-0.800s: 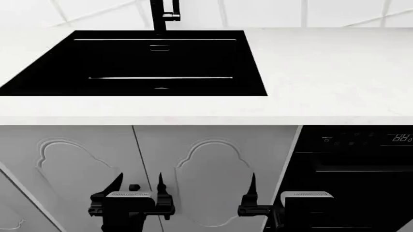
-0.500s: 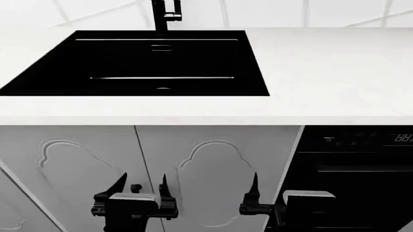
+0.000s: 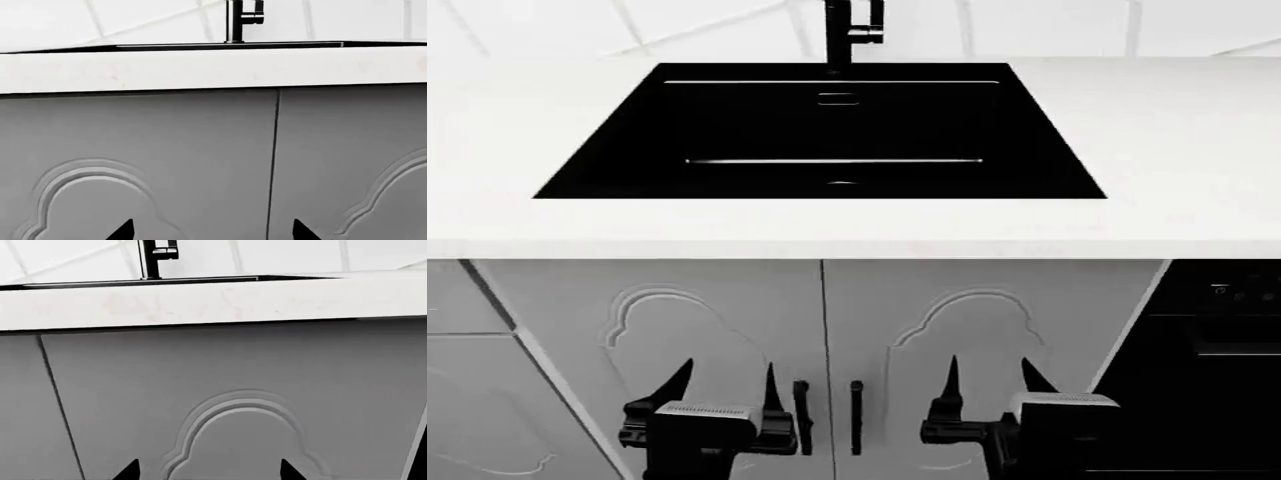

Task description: Place the eggs and milk next to the bowl.

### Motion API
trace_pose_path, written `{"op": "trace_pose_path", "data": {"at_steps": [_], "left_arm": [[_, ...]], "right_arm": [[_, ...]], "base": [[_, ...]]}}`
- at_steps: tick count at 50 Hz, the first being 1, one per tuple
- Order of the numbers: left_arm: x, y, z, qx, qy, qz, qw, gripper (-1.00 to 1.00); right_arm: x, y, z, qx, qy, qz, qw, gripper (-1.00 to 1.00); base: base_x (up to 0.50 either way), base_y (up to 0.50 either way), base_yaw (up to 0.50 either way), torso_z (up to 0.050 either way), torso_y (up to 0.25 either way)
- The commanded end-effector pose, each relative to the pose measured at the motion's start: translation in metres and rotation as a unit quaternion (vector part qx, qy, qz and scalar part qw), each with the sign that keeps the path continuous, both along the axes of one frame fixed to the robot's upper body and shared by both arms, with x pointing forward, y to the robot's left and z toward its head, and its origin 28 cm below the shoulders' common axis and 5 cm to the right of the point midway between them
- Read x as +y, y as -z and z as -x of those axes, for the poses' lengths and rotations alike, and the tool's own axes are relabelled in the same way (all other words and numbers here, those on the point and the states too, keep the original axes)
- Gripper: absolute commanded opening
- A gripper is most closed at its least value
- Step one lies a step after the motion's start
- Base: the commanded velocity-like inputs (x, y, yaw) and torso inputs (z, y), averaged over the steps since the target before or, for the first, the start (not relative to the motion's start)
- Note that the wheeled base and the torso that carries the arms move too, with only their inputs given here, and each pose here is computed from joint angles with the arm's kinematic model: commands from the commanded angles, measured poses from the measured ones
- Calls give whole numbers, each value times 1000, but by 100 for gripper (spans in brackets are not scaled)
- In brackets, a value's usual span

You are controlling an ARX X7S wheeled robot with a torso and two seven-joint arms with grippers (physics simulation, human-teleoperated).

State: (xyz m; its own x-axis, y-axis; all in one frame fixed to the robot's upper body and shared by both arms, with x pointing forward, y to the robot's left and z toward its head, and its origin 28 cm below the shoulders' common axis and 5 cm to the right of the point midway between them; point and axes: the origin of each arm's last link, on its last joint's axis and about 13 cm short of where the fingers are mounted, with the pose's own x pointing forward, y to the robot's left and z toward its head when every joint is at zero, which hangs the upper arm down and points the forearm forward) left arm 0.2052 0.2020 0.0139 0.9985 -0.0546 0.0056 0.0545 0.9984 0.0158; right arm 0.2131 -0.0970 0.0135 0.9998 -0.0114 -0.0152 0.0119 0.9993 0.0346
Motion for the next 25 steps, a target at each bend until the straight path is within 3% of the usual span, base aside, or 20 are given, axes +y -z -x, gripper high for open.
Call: {"op": "trace_pose_path", "data": {"at_steps": [1,25], "left_arm": [[0,1,0,3,1,0,1000,100],[2,0,0,-3,-18,4,1000,100]], "right_arm": [[1,-1,1,-2,-6,4,1000,100],[4,-1,3,0,-31,13,999,100]], "base": [[0,500,0,0,0],[0,500,0,0,0]]}}
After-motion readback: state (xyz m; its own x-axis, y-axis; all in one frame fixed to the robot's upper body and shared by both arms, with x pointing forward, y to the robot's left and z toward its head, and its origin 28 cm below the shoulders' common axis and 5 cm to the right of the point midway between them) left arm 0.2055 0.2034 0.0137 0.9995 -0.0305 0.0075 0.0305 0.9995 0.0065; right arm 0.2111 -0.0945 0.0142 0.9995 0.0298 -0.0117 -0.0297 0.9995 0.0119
